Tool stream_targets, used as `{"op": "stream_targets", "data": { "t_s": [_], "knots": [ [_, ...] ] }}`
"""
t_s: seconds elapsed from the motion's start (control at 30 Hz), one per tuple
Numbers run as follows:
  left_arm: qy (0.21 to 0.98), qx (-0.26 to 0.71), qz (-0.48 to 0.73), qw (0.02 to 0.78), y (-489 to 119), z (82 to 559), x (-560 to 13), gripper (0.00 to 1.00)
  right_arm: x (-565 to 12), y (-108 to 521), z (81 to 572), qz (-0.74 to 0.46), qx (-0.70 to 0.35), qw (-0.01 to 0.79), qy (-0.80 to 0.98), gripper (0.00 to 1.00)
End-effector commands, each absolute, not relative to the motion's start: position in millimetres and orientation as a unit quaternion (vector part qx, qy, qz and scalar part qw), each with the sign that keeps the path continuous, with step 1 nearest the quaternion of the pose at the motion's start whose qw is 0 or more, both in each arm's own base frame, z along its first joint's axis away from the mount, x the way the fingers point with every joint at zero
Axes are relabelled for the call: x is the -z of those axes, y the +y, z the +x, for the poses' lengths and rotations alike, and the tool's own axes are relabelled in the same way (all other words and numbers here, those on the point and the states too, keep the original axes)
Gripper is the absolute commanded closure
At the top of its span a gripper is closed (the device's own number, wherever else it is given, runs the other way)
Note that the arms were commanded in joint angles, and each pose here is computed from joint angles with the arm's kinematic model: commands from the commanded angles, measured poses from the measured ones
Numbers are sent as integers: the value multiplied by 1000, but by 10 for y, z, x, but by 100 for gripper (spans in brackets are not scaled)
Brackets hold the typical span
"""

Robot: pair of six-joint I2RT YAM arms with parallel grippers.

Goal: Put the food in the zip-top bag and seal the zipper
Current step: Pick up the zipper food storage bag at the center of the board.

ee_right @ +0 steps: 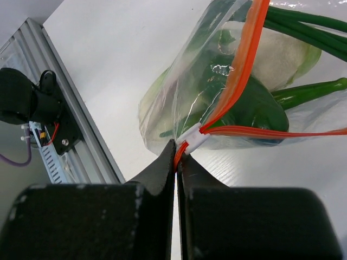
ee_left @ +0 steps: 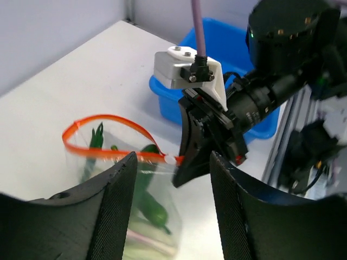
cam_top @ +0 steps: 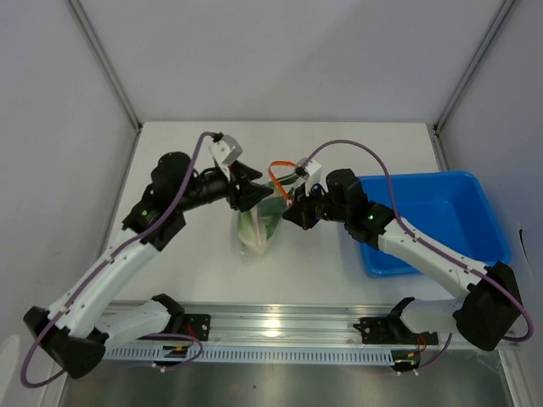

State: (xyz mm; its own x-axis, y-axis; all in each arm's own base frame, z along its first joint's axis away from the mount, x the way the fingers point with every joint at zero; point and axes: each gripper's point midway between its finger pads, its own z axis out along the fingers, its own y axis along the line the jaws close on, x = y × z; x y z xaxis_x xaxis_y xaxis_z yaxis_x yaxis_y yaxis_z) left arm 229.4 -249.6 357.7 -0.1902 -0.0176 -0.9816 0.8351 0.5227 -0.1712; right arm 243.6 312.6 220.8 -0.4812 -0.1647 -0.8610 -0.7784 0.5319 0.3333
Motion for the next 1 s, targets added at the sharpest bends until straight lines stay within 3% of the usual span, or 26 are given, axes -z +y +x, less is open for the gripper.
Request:
{"op": "stream_targets", "data": {
  "t_s": [0.0, 0.1, 0.23, 0.33, 0.77, 0.97],
  "knots": [
    [552, 376, 471, 576, -2653, 2308, -3754, 42, -2471, 3169, 2420, -324, -396, 425, 747, 100],
    [513, 398, 512, 563, -2662, 2442, -3766, 37, -2476, 3179, 2419, -329, -403, 419, 744, 100],
    [503, 415, 533, 539, -2623, 2782, -3720, 20, -2532, 3188, 2406, -338, -412, 414, 738, 100],
    [493, 412, 551, 532, -2634, 2943, -3647, 14, -2574, 3216, 2385, -348, -420, 410, 731, 100],
    [510, 425, 588, 461, -2821, 3468, -2881, 12, -2690, 3290, 2392, -364, -428, 402, 723, 100],
    [513, 490, 579, 402, -2866, 3252, -2708, 16, -2670, 3300, 2413, -370, -424, 400, 723, 100]
  ]
}}
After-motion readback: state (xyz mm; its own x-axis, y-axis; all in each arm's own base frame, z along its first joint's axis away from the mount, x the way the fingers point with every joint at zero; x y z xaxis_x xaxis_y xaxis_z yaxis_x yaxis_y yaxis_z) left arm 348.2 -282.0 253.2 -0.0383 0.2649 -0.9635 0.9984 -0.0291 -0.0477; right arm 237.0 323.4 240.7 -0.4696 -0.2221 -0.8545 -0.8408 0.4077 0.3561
